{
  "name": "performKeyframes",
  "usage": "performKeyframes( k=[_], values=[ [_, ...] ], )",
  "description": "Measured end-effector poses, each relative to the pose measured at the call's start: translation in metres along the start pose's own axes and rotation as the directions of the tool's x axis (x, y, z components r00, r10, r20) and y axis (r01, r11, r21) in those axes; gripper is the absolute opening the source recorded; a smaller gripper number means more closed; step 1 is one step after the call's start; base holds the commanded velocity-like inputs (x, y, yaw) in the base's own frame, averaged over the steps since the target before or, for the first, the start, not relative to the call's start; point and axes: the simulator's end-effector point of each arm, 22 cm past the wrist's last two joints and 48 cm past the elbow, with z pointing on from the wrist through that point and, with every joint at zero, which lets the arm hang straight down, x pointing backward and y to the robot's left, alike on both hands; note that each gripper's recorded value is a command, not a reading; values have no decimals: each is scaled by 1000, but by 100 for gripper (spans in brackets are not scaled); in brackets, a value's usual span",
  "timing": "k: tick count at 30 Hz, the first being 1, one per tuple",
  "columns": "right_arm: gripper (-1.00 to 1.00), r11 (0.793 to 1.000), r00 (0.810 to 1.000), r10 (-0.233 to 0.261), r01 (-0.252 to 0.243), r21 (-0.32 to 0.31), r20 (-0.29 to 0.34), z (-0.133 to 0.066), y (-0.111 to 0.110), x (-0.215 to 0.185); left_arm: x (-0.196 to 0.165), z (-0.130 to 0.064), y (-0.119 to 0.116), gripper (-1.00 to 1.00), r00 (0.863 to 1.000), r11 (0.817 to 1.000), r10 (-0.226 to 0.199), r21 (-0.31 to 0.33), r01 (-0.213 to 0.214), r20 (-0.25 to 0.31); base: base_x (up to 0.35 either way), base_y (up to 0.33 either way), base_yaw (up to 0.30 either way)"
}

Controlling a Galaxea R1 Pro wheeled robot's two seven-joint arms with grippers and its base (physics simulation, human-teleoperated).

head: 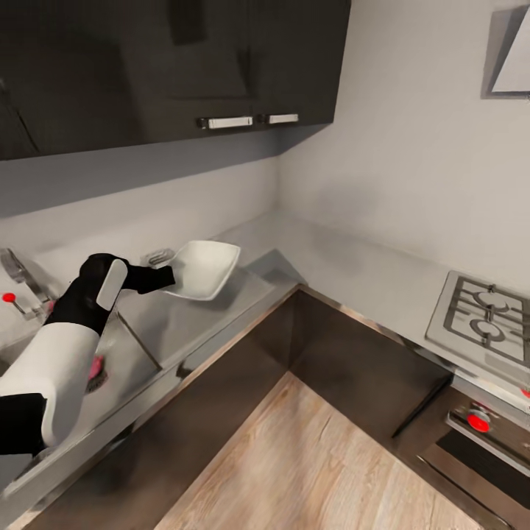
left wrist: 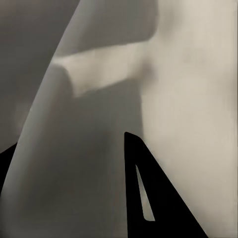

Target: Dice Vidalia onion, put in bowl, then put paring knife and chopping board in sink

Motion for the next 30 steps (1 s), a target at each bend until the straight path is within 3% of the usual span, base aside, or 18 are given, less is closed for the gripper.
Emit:
performKeyframes(
  k=[11,30],
  values=[
    [100,1000,1000,0,0,0,17,2,-1,-6,2,-5,-7,-100,1000,1000,2,7,-2,-1,-316,134,76],
    [100,1000,999,0,0,-1,48,4,0,-15,3,-17,-10,-100,1000,1000,6,8,-6,8,-264,222,79]
  ],
)
